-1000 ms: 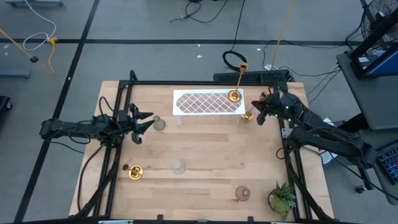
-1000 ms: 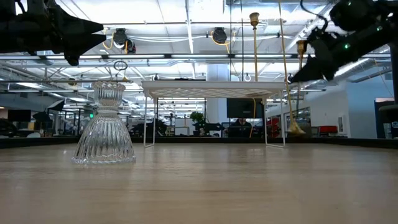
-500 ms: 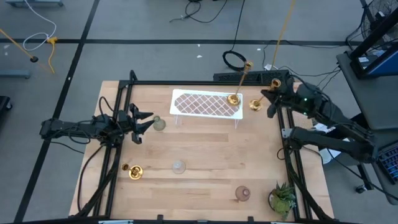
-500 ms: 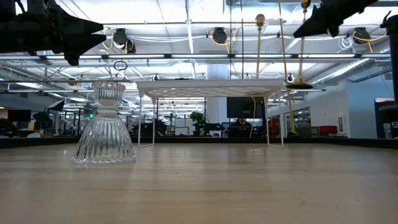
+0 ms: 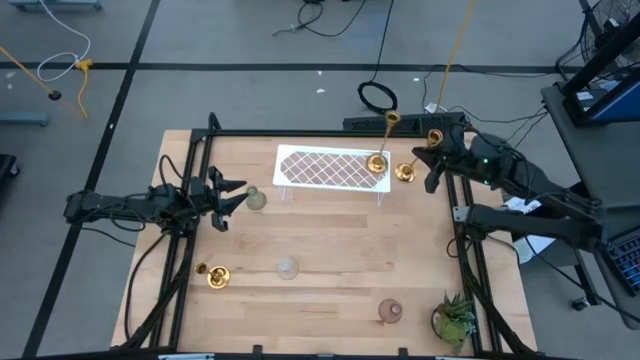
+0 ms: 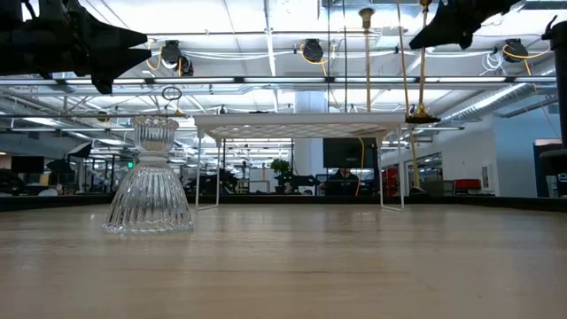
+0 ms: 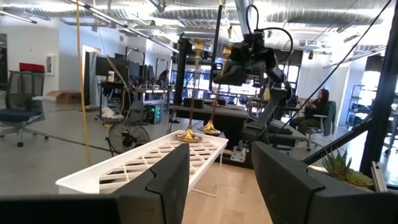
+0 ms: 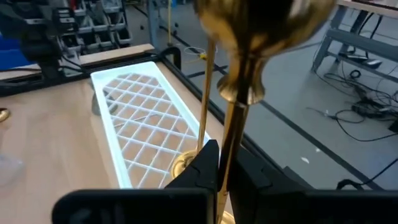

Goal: Pick & Place candle stick holders
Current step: Put the right gold candle holder on the shelf

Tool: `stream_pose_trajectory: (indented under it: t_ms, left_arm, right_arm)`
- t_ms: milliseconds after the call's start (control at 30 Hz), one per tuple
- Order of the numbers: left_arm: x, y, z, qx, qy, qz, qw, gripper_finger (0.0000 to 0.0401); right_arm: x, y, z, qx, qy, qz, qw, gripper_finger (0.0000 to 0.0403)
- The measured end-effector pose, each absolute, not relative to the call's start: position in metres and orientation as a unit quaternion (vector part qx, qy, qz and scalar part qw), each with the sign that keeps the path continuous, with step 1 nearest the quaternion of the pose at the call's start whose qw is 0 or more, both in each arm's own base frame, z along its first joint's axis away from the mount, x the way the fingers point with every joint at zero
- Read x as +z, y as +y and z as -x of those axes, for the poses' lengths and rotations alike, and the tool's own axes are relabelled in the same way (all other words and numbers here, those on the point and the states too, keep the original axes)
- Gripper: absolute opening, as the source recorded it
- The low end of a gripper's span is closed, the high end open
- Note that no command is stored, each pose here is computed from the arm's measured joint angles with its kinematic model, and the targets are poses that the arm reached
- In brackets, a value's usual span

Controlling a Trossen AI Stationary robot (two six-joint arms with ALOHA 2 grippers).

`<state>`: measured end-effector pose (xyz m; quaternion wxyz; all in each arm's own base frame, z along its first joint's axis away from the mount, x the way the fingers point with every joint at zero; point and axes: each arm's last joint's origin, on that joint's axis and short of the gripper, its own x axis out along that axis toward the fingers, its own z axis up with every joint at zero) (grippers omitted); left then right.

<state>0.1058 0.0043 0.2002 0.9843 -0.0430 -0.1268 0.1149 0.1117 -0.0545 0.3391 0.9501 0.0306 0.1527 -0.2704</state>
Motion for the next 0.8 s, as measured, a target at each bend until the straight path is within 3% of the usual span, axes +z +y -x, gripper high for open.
stream_pose_trajectory:
  t_ms: [167, 367, 600, 800]
  left_arm:
    - [0.2, 0.004, -0.106, 0.115, -0.127, 0.045, 0.984, 0.0182]
    - [0.2, 0.004, -0.106, 0.114, -0.127, 0.045, 0.984, 0.0182]
    - [0.2, 0.004, -0.106, 0.115, -0.127, 0.046, 0.984, 0.0182]
    - [0.2, 0.004, -0.106, 0.114, -0.126, 0.046, 0.984, 0.0182]
  right_arm:
    - [0.356, -0.048, -0.107, -0.253, 0.134, -0.04, 0.957, 0.0008]
    - [0.365, -0.041, -0.115, -0.15, 0.09, -0.073, 0.982, 0.0008]
    - [0.334, -0.051, -0.151, -0.123, 0.108, -0.064, 0.984, 0.0008]
    - [0.333, -0.057, -0.169, -0.118, 0.09, -0.025, 0.989, 0.0009]
